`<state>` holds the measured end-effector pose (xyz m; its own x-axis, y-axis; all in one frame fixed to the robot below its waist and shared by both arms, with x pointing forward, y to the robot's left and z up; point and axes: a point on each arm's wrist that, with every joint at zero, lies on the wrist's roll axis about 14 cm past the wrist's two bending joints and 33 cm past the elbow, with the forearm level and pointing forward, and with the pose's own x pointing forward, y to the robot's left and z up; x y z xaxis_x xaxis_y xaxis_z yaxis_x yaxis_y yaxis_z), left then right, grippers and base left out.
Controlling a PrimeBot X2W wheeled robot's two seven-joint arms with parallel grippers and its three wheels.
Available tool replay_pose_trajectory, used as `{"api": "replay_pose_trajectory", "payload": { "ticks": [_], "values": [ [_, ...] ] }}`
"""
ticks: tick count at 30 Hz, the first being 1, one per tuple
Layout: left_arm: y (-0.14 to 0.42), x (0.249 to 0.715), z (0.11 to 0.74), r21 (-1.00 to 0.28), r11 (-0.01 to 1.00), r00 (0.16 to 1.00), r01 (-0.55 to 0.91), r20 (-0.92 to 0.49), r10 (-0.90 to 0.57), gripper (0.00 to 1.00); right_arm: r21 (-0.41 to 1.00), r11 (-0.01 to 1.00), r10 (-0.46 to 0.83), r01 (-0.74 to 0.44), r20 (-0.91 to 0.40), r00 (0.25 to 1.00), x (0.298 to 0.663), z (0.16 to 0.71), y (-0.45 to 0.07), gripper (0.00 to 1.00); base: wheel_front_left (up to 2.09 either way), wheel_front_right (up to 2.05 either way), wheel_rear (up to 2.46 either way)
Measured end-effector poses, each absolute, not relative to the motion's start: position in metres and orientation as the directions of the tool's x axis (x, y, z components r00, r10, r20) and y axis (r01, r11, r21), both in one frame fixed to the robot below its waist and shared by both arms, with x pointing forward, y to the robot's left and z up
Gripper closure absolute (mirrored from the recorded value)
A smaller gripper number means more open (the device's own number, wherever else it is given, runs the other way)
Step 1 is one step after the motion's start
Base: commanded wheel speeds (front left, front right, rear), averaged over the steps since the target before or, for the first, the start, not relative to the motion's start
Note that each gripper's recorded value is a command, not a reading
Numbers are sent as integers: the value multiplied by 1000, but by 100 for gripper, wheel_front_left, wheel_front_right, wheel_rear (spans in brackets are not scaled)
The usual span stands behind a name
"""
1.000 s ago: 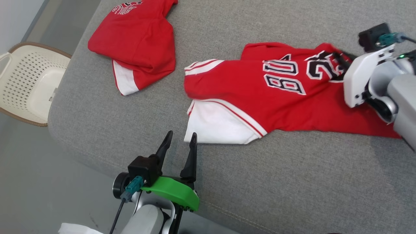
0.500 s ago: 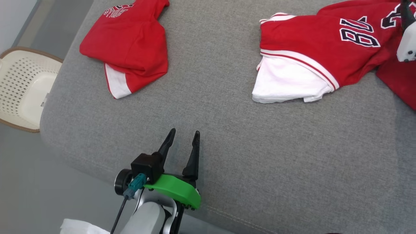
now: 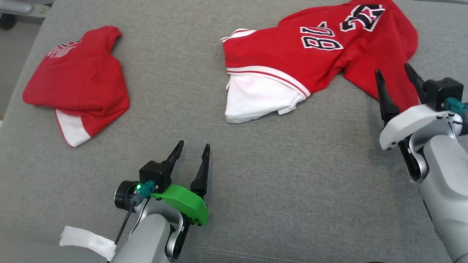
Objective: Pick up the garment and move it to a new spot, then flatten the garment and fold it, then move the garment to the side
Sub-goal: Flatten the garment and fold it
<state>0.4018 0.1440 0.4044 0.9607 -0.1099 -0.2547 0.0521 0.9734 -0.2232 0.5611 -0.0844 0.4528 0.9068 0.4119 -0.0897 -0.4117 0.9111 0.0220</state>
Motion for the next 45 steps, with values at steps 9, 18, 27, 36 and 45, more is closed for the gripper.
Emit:
{"api": "replay_pose_trajectory", "payload": {
  "ticks": [9,18,27,36,45],
  "values": [
    [115,442,398,-216,963,943,159,-257,-213,0,37,971,237,-235,-78,968,504,452,-159,0,0,0,0],
    [85,463,384,-250,943,918,221,-273,-288,0,37,995,99,-96,-95,991,468,446,-207,0,0,0,0],
    [70,473,388,-284,924,914,256,-239,-327,100,33,999,36,-32,-108,994,458,442,-227,0,0,0,0],
    [76,460,414,-295,918,933,266,-161,-322,100,63,997,45,-37,-135,990,454,432,-217,0,0,0,0],
    [110,445,453,-284,936,970,209,-63,-236,100,108,991,99,-83,-152,983,449,427,-188,0,0,0,0]
  ]
}}
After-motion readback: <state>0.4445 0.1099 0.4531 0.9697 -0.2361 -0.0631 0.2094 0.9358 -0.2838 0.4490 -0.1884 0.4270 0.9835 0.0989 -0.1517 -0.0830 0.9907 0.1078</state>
